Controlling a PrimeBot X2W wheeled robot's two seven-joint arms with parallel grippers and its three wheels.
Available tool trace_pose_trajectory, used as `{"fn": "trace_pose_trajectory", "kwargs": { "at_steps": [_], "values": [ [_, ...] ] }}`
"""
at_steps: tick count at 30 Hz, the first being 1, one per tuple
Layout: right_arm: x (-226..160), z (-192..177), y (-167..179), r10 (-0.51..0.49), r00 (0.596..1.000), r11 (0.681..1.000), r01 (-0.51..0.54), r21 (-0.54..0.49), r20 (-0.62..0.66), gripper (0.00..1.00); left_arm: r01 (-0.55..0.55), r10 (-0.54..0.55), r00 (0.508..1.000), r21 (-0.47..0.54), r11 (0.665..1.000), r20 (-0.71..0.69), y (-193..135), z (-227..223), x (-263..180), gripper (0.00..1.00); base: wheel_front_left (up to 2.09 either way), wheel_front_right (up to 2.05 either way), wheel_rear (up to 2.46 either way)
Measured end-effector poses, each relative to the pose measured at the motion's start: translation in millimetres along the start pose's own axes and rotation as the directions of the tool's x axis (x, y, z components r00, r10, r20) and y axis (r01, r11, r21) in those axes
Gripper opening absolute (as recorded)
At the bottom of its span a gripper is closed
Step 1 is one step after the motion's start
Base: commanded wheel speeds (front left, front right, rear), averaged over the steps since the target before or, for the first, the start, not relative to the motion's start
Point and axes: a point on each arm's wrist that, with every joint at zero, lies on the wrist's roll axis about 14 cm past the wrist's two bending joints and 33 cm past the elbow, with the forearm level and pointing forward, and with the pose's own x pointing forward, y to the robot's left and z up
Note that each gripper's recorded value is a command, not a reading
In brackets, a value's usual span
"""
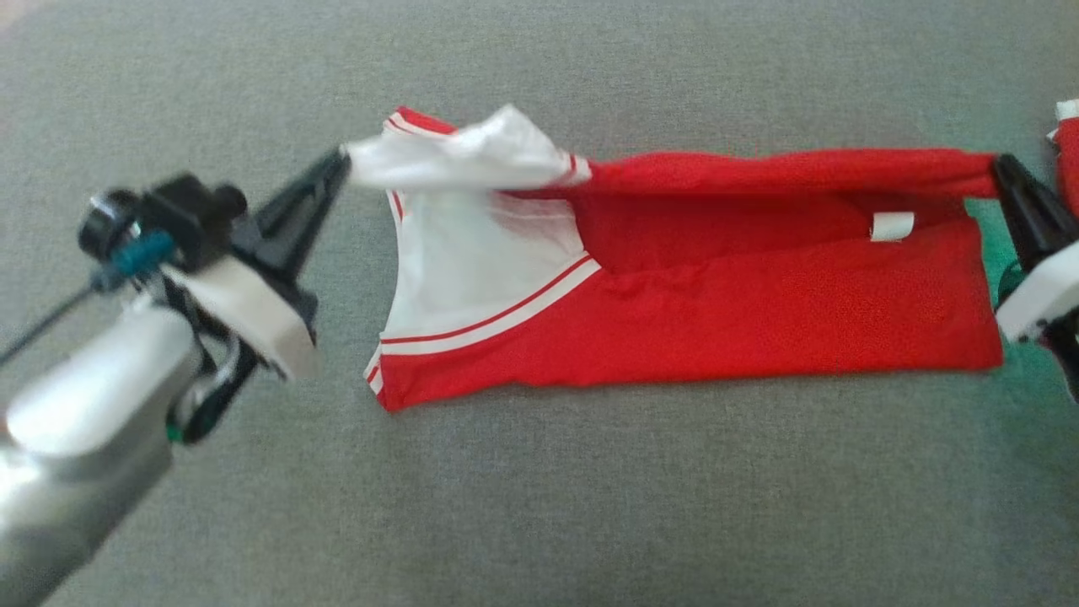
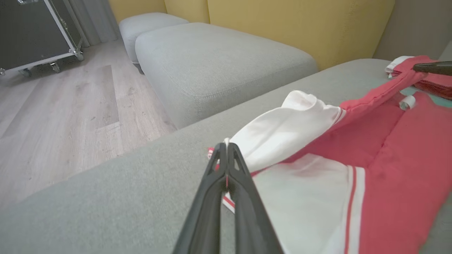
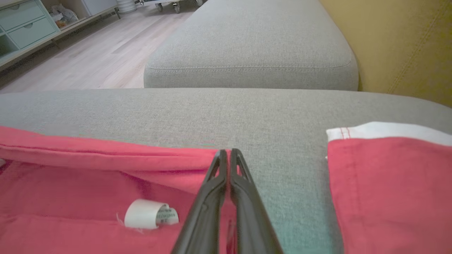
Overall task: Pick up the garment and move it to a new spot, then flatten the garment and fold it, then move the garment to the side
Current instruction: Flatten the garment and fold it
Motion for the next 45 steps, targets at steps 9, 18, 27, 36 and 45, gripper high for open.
{"fn": "trace_pose_trajectory", "kwargs": {
  "at_steps": [9, 18, 27, 36, 45],
  "values": [
    [-19.7, -25.0, 2.2, -0.009, 1.0, 0.998, 0.011, 0.056, -0.023, 0.0, 0.007, -0.009, 0.999, -0.045, 0.999, -0.052, -32.3, -29.0, -31.2, 0.0, 0.0, 0.0, 0.0],
    [-39.0, -36.9, 9.4, 0.001, 1.0, 0.997, 0.0, 0.082, -0.013, 0.0, -0.009, 0.003, 0.997, -0.072, 0.997, -0.072, -48.3, -41.4, -51.1, 0.0, 0.0, 0.0, 0.0],
    [-47.2, -56.2, 13.9, -0.013, 0.999, 0.992, 0.017, 0.128, -0.031, 0.76, -0.032, 0.014, 0.994, -0.174, 0.984, -0.104, -69.7, -70.7, -50.8, 0.0, 0.0, 0.0, 0.0],
    [-71.7, -59.9, 8.2, -0.109, 0.994, 0.96, 0.1, 0.26, 0.02, 1.0, -0.262, 0.273, 0.962, -0.321, 0.91, -0.011, -53.9, -52.7, -53.0, 1.0, 0.0, 0.0, 0.0],
    [-70.1, -56.3, 14.6, -0.171, 0.983, 0.937, 0.142, 0.319, 0.067, 1.0, -0.461, 0.516, 0.851, -0.326, 0.826, 0.103, -50.4, -36.1, -91.8, 1.0, 0.0, 0.0, 0.0]
  ]
}}
